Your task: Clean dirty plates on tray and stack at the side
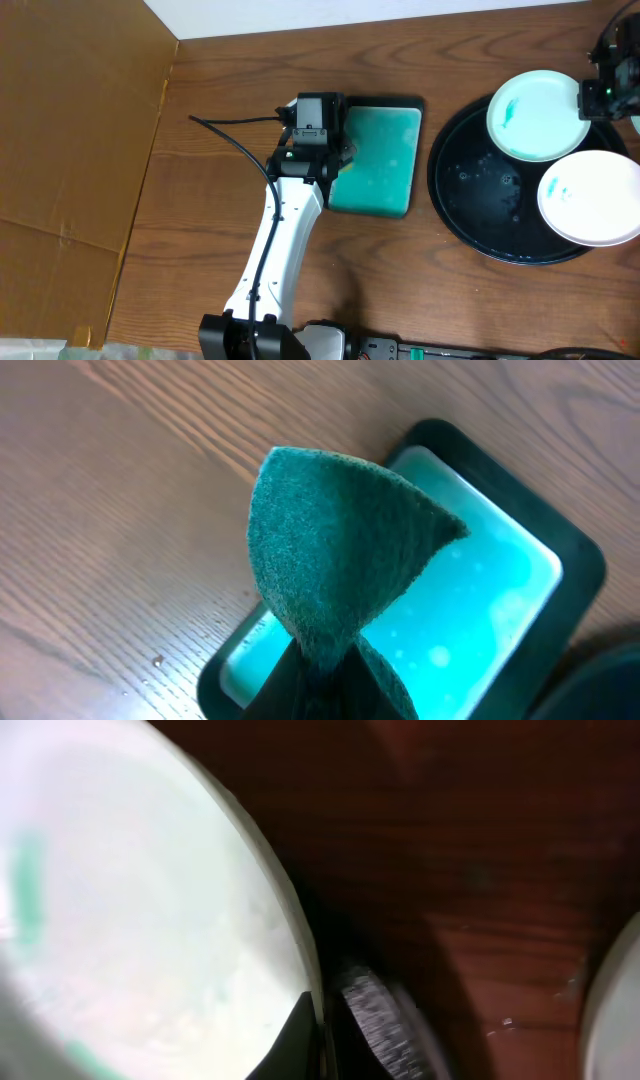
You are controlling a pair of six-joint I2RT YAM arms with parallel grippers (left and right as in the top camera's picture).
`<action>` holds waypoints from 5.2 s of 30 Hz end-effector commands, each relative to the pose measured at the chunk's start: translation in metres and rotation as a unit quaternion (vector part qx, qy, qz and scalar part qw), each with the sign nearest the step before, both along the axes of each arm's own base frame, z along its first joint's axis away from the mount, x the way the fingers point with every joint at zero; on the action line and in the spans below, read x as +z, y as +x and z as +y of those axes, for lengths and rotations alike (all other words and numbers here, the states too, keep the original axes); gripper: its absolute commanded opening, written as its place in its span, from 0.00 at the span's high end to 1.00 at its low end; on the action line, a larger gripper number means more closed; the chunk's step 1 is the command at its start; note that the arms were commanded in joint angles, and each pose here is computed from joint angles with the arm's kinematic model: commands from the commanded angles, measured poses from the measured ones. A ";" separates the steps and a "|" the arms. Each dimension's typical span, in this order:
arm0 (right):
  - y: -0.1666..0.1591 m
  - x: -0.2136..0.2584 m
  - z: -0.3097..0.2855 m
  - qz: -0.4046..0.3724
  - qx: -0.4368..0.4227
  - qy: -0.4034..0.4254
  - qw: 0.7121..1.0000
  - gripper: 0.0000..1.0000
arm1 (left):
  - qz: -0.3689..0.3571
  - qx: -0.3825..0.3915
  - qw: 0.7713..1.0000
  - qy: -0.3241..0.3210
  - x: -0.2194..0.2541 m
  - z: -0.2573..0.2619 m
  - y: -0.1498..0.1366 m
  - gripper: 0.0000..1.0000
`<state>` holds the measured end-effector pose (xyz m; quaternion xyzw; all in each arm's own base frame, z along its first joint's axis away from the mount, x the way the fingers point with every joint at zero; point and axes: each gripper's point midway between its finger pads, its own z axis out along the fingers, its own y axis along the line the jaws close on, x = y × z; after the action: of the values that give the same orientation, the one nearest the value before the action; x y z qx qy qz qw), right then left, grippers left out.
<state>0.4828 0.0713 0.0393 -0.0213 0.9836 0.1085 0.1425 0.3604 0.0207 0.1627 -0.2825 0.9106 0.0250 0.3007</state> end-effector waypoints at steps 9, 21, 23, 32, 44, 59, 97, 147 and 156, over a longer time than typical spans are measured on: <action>-0.025 0.031 0.071 0.017 0.078 0.118 0.990 0.99 | -0.037 -0.173 0.973 -0.147 0.006 -0.077 0.018 0.93; -0.052 -0.040 0.092 0.101 0.110 0.080 0.986 0.99 | -0.063 -0.235 0.954 -0.176 0.011 -0.151 0.028 0.93; -0.052 -0.047 0.085 0.106 0.104 0.058 0.987 0.99 | -0.054 -0.241 0.952 -0.182 0.002 -0.163 0.029 0.93; -0.055 -0.048 0.078 0.113 0.104 0.051 0.987 0.99 | -0.025 -0.275 0.939 -0.206 -0.055 -0.231 0.040 0.93; -0.057 -0.048 0.087 0.111 0.115 0.048 0.986 0.99 | -0.032 -0.244 0.958 -0.146 -0.136 -0.270 0.057 0.93; -0.060 -0.048 0.087 0.116 0.115 0.047 0.986 0.99 | 0.004 -0.189 0.978 0.088 -0.140 -0.166 0.065 0.93; -0.063 -0.050 0.080 0.123 0.115 0.026 0.985 0.99 | -0.013 -0.220 0.972 0.078 -0.134 -0.164 0.082 0.93; -0.065 0.262 0.126 -0.281 0.216 -0.630 0.691 0.99 | 0.014 -0.044 0.996 0.078 -0.024 0.005 0.030 0.93; -0.056 0.243 0.132 -0.301 0.214 -0.559 0.742 0.99 | 0.015 -0.044 0.996 0.078 -0.024 0.005 0.029 0.93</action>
<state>0.4217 0.2120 0.2819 -0.3627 0.7204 -0.4749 0.3522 0.3921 0.0213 0.1342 -0.2191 0.9237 0.0775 0.3044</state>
